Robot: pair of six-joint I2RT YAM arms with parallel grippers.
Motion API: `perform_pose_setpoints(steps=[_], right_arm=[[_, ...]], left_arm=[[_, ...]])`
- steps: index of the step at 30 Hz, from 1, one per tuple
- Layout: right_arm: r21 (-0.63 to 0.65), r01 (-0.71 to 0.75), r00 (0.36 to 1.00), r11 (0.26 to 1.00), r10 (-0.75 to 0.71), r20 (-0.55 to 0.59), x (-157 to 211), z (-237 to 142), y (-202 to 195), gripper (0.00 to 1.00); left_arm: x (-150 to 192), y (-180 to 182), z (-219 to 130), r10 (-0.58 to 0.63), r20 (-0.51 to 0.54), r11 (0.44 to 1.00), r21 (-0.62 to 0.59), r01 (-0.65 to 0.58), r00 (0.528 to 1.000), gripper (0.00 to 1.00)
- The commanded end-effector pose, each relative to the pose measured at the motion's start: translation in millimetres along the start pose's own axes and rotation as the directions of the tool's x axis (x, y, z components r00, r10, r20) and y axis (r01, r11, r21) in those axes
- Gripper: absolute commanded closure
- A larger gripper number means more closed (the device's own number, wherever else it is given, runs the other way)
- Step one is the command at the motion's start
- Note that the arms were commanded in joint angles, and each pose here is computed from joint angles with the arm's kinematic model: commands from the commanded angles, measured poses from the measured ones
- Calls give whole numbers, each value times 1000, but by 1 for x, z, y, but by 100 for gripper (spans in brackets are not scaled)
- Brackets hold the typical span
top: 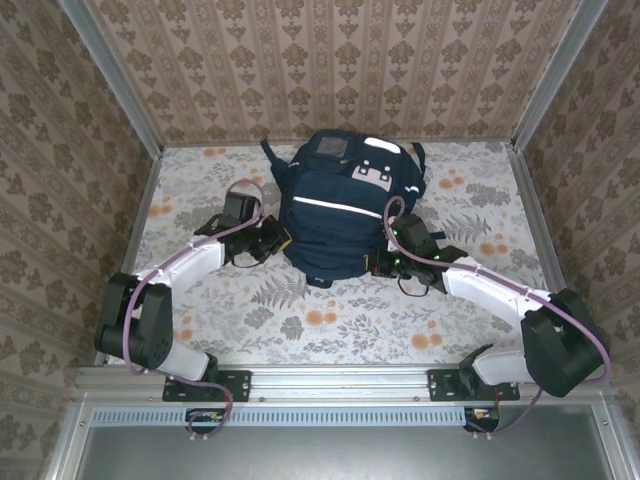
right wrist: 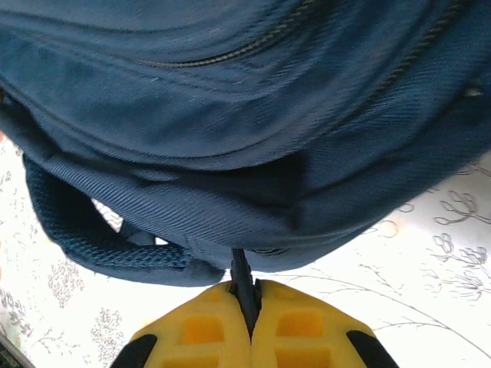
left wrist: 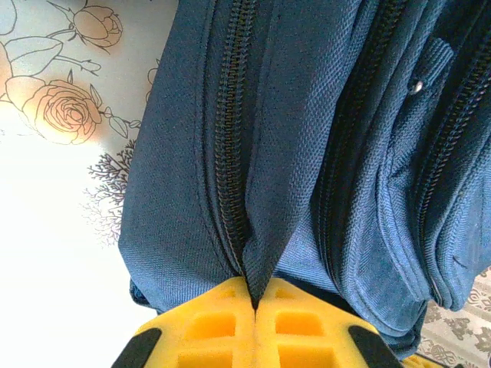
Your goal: Pack the student bag
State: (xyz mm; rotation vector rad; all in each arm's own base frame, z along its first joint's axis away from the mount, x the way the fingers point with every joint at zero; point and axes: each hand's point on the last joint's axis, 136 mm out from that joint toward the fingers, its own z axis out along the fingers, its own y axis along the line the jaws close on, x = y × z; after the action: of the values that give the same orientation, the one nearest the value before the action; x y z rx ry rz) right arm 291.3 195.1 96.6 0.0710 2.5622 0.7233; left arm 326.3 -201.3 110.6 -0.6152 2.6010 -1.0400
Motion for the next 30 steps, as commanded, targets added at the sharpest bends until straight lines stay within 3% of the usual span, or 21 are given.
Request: perform_pose_setpoints(steps=[1,11,15,17,21,26,30], right_arm=[[363,-119,991,924,131,-7,20,-10,-99,99],[435,-309,951,846,269,152,-15,-14,-149,96],[447,-377,926,812,309,219,-35,-18,-165,90],[412,-367,929,834,309,204,-43,-14,-158,80],[344,-297,952,891,246,183,-45,-21,-130,42],[328,-267,936,906,163,312,-47,-75,-116,1],[295,-231,902,927,90,423,-58,-117,-100,0]], left_arm=[[-58,41,-32,-20,248,983,-173,65,969,100],[-55,47,-28,-21,231,981,-183,64,973,100],[-52,44,-23,-18,216,984,-169,56,976,100],[-46,40,-18,-8,199,986,-160,41,980,100],[-13,18,-3,68,115,990,-130,-53,991,100],[38,9,4,175,-10,982,-74,-176,984,100],[83,-9,8,362,-107,931,-4,-364,926,100]])
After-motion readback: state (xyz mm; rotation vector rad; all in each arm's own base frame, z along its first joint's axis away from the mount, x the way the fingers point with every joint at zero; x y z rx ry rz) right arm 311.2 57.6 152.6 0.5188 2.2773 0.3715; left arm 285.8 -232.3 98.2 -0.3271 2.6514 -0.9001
